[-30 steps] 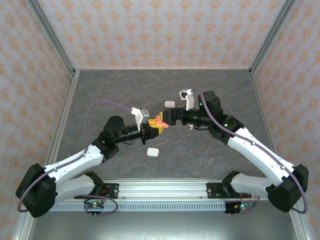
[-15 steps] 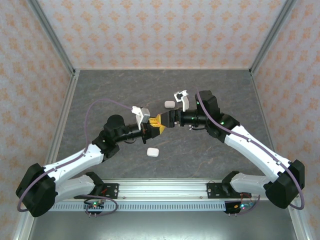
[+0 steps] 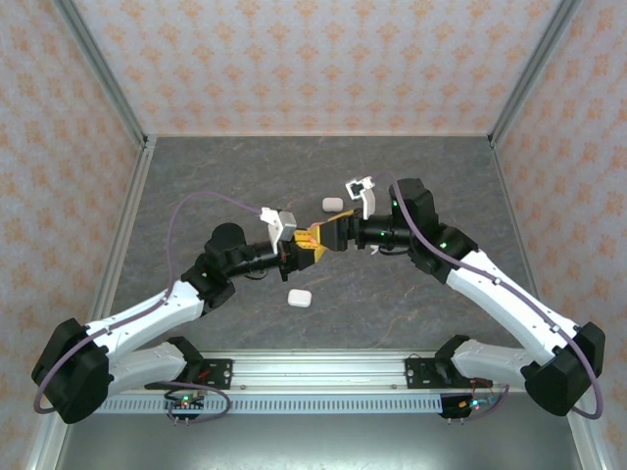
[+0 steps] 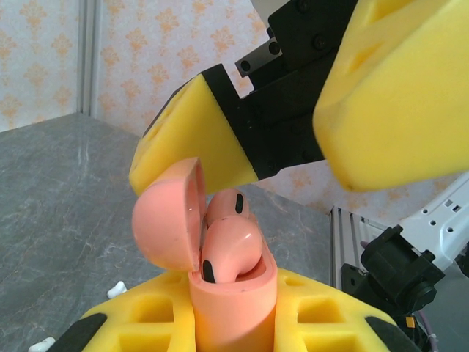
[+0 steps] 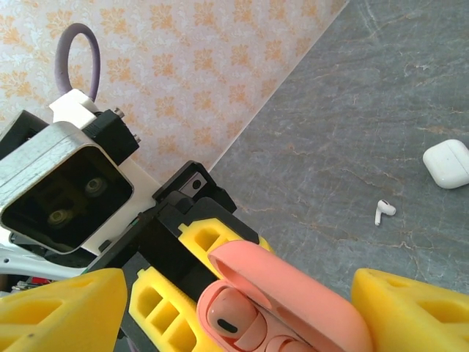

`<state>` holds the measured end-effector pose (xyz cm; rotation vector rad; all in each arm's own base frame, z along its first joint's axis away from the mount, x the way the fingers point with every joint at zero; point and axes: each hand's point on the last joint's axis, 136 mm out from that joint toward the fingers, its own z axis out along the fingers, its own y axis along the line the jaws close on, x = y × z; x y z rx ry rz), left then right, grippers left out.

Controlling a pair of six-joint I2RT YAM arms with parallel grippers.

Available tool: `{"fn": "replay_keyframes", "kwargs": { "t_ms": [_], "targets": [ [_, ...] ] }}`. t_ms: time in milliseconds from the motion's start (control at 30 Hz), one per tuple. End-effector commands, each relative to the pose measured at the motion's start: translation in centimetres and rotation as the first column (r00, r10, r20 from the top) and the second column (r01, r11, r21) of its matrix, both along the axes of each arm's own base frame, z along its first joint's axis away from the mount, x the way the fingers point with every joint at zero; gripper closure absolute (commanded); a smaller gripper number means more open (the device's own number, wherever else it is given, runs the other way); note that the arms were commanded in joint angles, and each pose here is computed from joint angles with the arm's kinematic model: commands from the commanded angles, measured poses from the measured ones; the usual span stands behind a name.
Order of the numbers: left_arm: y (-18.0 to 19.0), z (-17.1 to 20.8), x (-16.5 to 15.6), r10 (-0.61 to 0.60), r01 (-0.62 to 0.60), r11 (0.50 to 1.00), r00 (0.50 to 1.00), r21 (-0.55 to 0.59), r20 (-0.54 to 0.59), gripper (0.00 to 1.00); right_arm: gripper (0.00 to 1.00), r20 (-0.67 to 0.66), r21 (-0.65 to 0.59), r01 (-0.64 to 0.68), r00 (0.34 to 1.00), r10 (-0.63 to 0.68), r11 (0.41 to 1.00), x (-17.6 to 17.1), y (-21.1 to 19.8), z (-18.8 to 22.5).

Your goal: Insert wireless bluetooth earbuds into charging case

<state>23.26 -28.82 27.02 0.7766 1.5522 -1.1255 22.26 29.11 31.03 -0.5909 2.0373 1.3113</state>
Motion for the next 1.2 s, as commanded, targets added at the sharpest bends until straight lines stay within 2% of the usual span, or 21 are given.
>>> {"fn": "replay_keyframes", "kwargs": {
  "t_ms": [0,500,733,867,967,1100,1167],
  "targets": [
    [-0.2,1.1,-0.2,-0.013,0.013,1.0,0.999,-0.004,0.038,1.0,0.2,0.078,0.016,0.003,0.997,-0.005,1.0,-0.3,-0.6,2.0],
    [-0.1,0.8,0.0,0.003,-0.003,1.0,1.0,0.006,0.029,1.0,0.21,0.089,0.023,-0.018,0.996,0.016,1.0,-1.3,-1.0,1.9],
    [0.0,1.0,0.0,0.005,-0.005,1.0,0.999,-0.003,0.033,1.0,0.2,0.071,-0.009,0.036,0.997,-0.035,0.999,-0.7,-1.6,0.8],
    [0.1,0.7,0.6,0.033,-0.033,0.999,0.999,0.024,0.011,1.0,0.18,0.076,-0.069,0.153,0.986,-0.148,0.986,0.8,-2.8,0.4],
    [0.2,-0.3,1.4,0.068,-0.066,0.995,0.997,0.079,-0.022,1.0,0.1,0.083,-0.124,0.305,0.951,-0.297,0.944,2.7,-5.0,-0.2],
    [1.0,-1.8,3.3,0.147,-0.137,0.982,0.986,0.127,-0.073,1.0,0.01,0.029,-0.113,0.442,0.897,-0.441,0.89,4.5,-7.3,-1.4],
    [1.8,-2.5,4.8,0.185,-0.168,0.976,0.975,0.137,-0.122,1.0,0.01,-0.02,-0.095,0.498,0.865,-0.502,0.862,5.2,-8.5,-2.5]
  ]
}}
